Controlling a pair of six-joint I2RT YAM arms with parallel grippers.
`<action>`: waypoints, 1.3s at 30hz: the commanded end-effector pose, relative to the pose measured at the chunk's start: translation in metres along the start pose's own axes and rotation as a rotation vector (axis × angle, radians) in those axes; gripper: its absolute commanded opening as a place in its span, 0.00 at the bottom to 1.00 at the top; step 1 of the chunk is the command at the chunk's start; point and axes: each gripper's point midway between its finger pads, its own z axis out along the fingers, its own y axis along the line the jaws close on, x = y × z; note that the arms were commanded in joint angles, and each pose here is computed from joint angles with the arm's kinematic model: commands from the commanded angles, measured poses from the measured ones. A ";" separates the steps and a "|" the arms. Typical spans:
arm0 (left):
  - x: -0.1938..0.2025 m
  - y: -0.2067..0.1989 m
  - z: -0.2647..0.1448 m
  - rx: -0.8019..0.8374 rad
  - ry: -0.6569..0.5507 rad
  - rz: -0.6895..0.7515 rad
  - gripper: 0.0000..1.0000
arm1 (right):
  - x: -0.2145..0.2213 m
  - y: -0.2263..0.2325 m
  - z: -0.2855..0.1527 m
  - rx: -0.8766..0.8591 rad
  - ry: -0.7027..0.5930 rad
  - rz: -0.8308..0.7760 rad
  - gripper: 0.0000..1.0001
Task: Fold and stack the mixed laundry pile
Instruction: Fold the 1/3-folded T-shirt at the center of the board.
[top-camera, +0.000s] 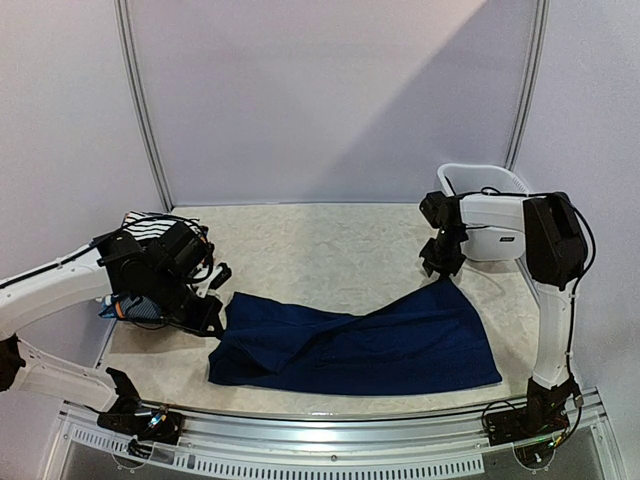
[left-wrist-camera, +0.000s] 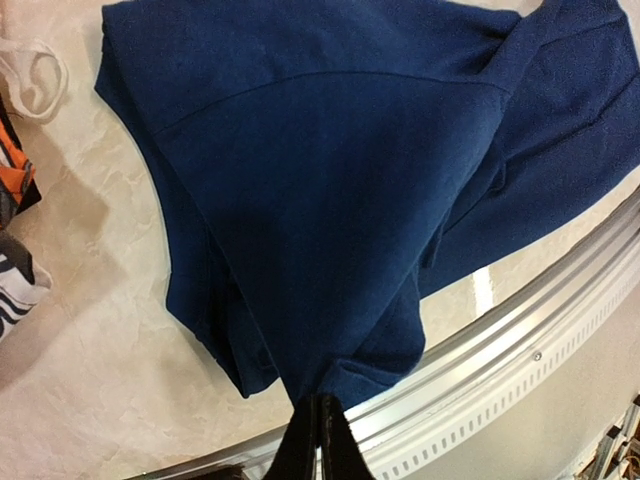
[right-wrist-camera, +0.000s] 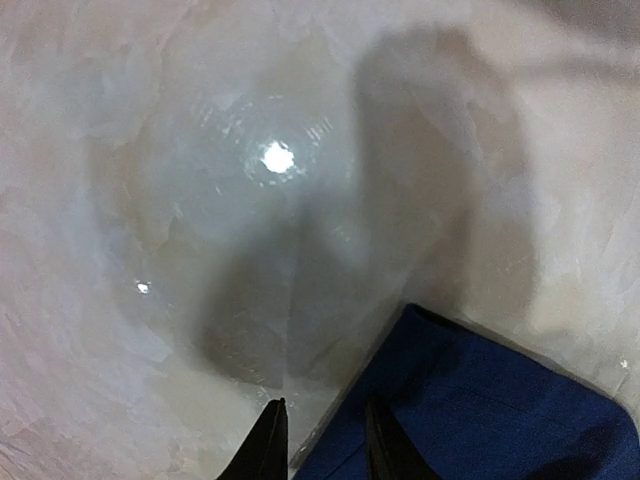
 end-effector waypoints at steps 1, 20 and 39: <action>0.005 0.007 0.001 -0.023 0.002 -0.022 0.00 | 0.004 -0.012 0.011 0.080 0.007 -0.042 0.26; -0.002 0.005 0.004 -0.021 -0.010 -0.019 0.00 | 0.025 -0.036 0.040 0.174 0.072 -0.089 0.01; -0.136 -0.034 -0.037 0.016 -0.195 0.045 0.00 | -0.021 0.010 -0.064 -0.050 -0.103 -0.051 0.00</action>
